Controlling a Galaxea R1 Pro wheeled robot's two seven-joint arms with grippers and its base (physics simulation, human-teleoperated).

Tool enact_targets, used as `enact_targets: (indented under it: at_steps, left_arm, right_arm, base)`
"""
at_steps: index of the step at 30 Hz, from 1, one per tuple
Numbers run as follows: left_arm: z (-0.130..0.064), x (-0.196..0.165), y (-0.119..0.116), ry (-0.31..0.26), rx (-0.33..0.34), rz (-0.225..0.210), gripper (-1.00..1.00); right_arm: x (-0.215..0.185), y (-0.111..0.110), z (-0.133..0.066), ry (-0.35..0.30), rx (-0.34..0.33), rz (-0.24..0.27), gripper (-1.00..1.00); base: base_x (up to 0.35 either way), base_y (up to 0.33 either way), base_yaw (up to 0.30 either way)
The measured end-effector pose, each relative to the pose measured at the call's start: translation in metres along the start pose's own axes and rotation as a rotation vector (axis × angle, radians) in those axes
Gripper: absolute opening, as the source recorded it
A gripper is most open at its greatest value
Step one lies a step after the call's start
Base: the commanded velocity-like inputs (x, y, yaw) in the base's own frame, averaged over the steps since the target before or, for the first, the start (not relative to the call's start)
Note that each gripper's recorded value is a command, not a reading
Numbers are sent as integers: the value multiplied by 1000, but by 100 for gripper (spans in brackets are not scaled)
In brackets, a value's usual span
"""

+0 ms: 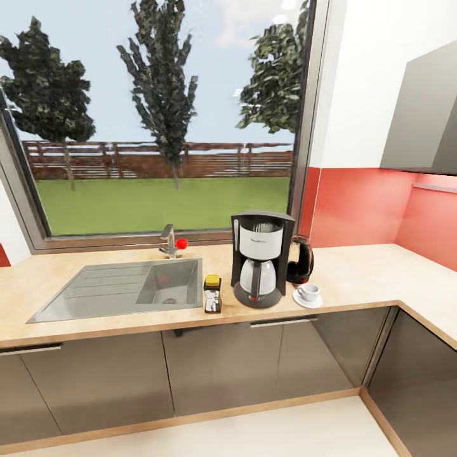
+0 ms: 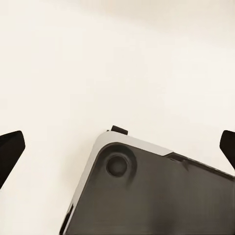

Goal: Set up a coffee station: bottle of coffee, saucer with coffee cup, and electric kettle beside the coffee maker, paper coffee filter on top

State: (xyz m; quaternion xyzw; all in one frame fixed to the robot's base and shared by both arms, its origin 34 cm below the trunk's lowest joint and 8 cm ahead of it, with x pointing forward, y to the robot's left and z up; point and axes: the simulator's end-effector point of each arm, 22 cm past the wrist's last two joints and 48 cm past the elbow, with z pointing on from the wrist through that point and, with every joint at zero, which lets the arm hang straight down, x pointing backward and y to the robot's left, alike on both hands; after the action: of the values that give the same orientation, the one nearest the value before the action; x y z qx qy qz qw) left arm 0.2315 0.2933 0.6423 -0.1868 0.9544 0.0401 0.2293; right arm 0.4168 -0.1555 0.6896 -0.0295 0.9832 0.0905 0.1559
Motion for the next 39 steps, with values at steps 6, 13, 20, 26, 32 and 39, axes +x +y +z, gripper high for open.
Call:
enact_targets:
  at_steps: [6,13,20,26,32,39]
  left_arm:
    - [0,-2,1,-8,-5,-5,100]
    - [0,-2,2,-12,-10,-10,100]
    - [0,-2,1,-12,-9,-10,100]
    - [0,-2,1,-12,-9,-11,100]
    - [0,-2,2,-12,-11,-11,100]
    - [0,-2,2,-12,-12,-12,100]
  right_arm:
    - [-65,41,-17,-74,-50,-14,-100]
    - [-113,85,-42,-110,-92,-27,-100]
    - [-178,91,-87,-204,-85,-37,-100]
    - [-227,99,-140,-288,-93,-49,-100]
    - [-262,112,-195,-362,-137,-55,-100]
    - [-328,130,-265,-509,-191,-75,-100]
  base:
    - [0,0,0]
    - [0,0,0]
    - [0,0,0]
    - [0,0,0]
    - [0,0,0]
    - [0,0,0]
